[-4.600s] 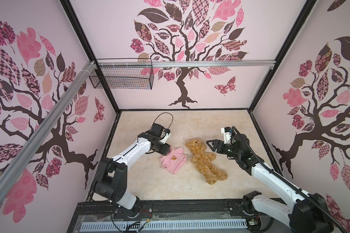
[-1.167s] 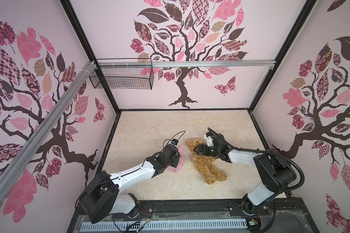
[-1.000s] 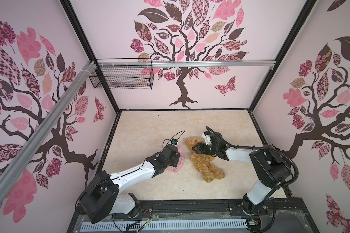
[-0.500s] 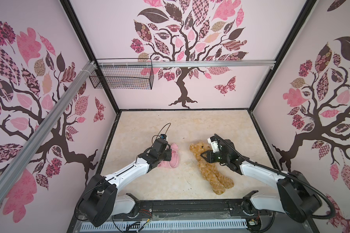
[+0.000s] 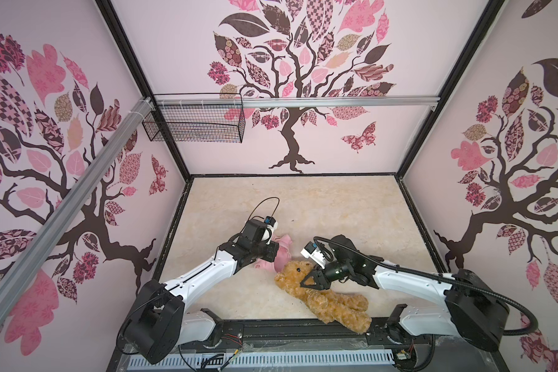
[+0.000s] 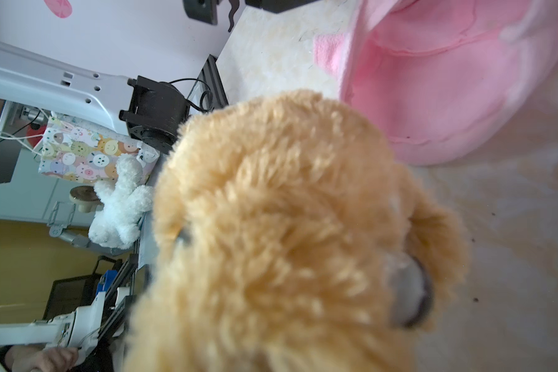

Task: Dress the teddy bear
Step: 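Pull the bear's head toward the hoodie opening held by the left gripper, then pull the hoodie hem over the head with left gripper while right holds head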

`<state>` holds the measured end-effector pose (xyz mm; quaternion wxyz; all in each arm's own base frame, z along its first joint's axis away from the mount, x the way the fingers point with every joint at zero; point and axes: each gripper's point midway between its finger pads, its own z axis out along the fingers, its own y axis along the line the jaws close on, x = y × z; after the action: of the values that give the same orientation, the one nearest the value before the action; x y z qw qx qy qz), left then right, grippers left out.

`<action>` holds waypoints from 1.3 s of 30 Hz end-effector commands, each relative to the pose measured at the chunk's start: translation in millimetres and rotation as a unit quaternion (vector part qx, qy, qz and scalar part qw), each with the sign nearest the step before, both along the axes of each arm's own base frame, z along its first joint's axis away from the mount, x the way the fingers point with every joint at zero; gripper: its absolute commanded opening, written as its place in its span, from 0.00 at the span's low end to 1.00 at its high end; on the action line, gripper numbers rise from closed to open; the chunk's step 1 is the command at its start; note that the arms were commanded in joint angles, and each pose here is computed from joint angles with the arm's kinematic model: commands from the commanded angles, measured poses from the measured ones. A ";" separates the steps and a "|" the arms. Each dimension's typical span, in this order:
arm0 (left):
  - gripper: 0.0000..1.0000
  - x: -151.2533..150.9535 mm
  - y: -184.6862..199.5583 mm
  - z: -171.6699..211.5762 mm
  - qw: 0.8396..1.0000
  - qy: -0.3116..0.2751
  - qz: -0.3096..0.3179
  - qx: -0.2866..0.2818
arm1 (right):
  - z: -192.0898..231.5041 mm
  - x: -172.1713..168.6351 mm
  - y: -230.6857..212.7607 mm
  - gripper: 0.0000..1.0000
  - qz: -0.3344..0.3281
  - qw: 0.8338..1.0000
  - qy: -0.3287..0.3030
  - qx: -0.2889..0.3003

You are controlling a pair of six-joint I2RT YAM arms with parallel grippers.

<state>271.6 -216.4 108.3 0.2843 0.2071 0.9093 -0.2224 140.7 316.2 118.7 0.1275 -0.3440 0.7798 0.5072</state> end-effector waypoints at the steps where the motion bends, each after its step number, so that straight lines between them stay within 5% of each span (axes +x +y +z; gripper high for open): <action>1: 0.00 -5.8 -8.8 24.3 0.998 -0.018 -0.056 -0.008 | 9.0 3.7 18.9 0.26 0.063 0.997 -0.030 0.039; 13: 0.00 -22.6 -18.2 25.4 0.992 -0.008 -0.121 -0.020 | -20.1 71.5 14.3 0.23 -0.053 0.996 -0.076 0.018; 18: 0.00 -25.9 -21.2 23.4 0.990 0.006 -0.138 -0.017 | -16.9 80.8 3.3 0.21 -0.112 0.987 -0.111 0.028; 23: 0.00 -28.5 -28.5 29.8 0.988 0.012 -0.148 -0.040 | -32.4 101.2 -13.5 0.18 -0.189 0.974 -0.123 -0.026; 39: 0.00 -31.4 -50.8 49.5 0.984 0.022 -0.157 -0.083 | -35.6 101.2 0.2 0.16 -0.239 0.964 -0.117 -0.028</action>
<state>234.0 -253.7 135.4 0.2235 0.3140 0.8644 -0.3228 233.3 314.3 75.6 0.3031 -0.2254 0.8380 0.3937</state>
